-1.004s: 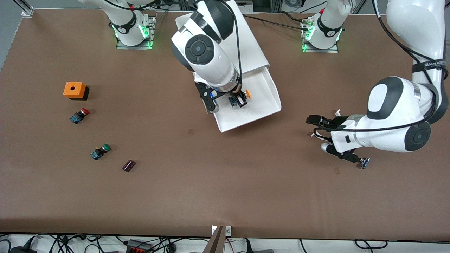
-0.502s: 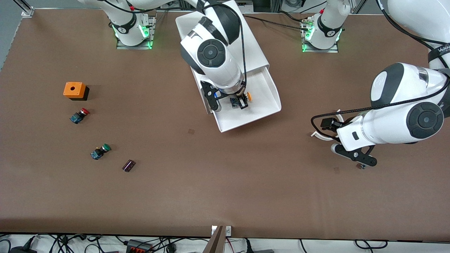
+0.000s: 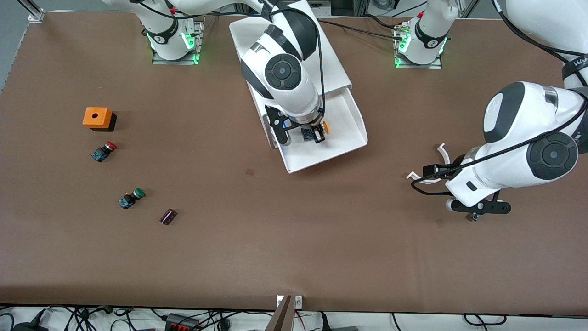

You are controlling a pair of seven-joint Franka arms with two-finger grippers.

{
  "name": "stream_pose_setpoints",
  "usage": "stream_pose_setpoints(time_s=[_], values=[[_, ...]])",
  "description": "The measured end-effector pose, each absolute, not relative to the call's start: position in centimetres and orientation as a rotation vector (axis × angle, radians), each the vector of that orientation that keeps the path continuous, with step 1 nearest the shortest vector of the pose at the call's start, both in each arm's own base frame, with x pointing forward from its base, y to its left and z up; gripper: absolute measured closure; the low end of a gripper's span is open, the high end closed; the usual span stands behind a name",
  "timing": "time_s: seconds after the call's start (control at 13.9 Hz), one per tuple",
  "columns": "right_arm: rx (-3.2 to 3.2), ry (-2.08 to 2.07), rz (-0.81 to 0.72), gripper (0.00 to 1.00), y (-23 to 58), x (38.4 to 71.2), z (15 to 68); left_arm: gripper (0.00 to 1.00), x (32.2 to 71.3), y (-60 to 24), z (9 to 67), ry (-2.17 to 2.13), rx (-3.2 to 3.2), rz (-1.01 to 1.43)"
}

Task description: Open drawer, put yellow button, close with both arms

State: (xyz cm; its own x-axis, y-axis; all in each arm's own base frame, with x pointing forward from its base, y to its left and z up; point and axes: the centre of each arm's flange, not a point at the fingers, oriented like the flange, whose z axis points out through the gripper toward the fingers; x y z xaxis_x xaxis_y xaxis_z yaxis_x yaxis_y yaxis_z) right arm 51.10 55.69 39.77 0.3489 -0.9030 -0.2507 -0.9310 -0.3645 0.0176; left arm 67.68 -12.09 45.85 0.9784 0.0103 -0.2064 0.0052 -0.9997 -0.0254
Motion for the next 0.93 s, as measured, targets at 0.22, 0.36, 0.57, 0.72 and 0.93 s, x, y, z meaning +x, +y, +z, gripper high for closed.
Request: stream_pose_setpoints(time_s=[0.22, 0.36, 0.57, 0.72, 0.93], values=[[-2.482, 1.684, 0.32, 0.16, 56.0, 50.8, 39.7, 0.0, 67.7, -12.0, 45.8, -0.039, -3.098, 0.323], [-2.48, 1.683, 0.314, 0.0, 56.0, 50.8, 39.9, 0.0, 67.7, -12.0, 45.8, -0.045, -3.098, 0.323], [-2.467, 1.682, 0.304, 0.0, 55.7, 51.4, 41.6, 0.0, 67.7, -12.0, 45.8, -0.047, -3.098, 0.323], [-2.451, 1.678, 0.29, 0.0, 55.3, 52.0, 43.5, 0.0, 67.7, -12.0, 45.8, -0.048, -3.098, 0.323], [-2.417, 1.698, 0.251, 0.0, 54.0, 53.5, 45.1, 0.0, 67.7, -12.0, 45.8, -0.048, -3.098, 0.323]])
